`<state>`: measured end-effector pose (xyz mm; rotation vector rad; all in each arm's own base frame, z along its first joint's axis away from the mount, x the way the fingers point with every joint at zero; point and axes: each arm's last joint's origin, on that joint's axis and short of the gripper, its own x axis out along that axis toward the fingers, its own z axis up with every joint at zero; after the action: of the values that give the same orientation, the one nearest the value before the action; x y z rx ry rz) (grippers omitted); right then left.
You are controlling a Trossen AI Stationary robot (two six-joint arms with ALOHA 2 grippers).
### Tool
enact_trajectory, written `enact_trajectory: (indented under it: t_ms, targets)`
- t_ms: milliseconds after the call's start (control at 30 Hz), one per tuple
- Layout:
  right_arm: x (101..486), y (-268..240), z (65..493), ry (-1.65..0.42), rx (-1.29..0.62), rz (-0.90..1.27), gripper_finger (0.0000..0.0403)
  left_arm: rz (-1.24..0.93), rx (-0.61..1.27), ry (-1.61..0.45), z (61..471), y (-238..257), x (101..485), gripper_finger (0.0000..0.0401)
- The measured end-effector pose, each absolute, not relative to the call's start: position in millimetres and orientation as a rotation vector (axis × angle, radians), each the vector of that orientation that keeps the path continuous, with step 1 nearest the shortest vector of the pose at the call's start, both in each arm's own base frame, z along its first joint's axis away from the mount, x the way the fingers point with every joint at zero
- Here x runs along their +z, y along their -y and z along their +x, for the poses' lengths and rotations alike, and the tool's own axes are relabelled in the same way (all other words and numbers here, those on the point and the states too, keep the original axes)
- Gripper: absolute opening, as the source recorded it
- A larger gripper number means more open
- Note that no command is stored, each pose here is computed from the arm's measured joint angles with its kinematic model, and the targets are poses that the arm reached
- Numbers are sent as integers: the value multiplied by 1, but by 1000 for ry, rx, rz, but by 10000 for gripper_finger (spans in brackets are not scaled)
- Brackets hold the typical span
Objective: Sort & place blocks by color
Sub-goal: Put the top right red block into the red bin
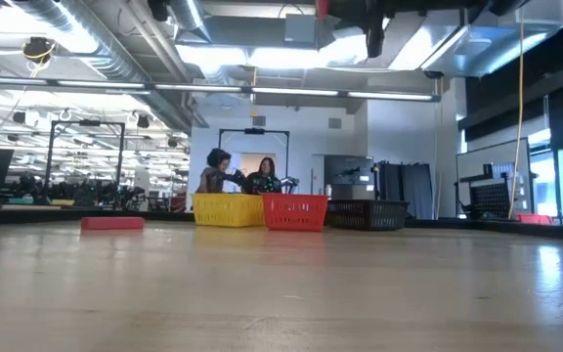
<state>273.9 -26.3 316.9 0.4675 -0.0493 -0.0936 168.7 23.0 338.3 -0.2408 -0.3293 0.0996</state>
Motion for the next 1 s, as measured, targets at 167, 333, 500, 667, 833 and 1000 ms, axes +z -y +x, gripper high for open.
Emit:
enact_trajectory:
  t_ms: [167,333,500,667,833,1000]
  targets:
    - [318,26,274,54,-92,467,131,-246,99,330,169,-23,338,240]
    - [314,26,274,13,-97,477,131,-303,90,334,169,-23,338,240]
    - [287,30,294,-114,-180,524,131,-342,83,336,169,-23,338,240]
    - [279,67,334,-292,-319,507,131,-343,80,336,169,-23,338,240]
    - [254,114,368,-585,-481,459,131,-342,82,339,169,-23,338,240]
    - [212,148,387,-760,-583,475,131,-338,91,341,168,-23,339,240]
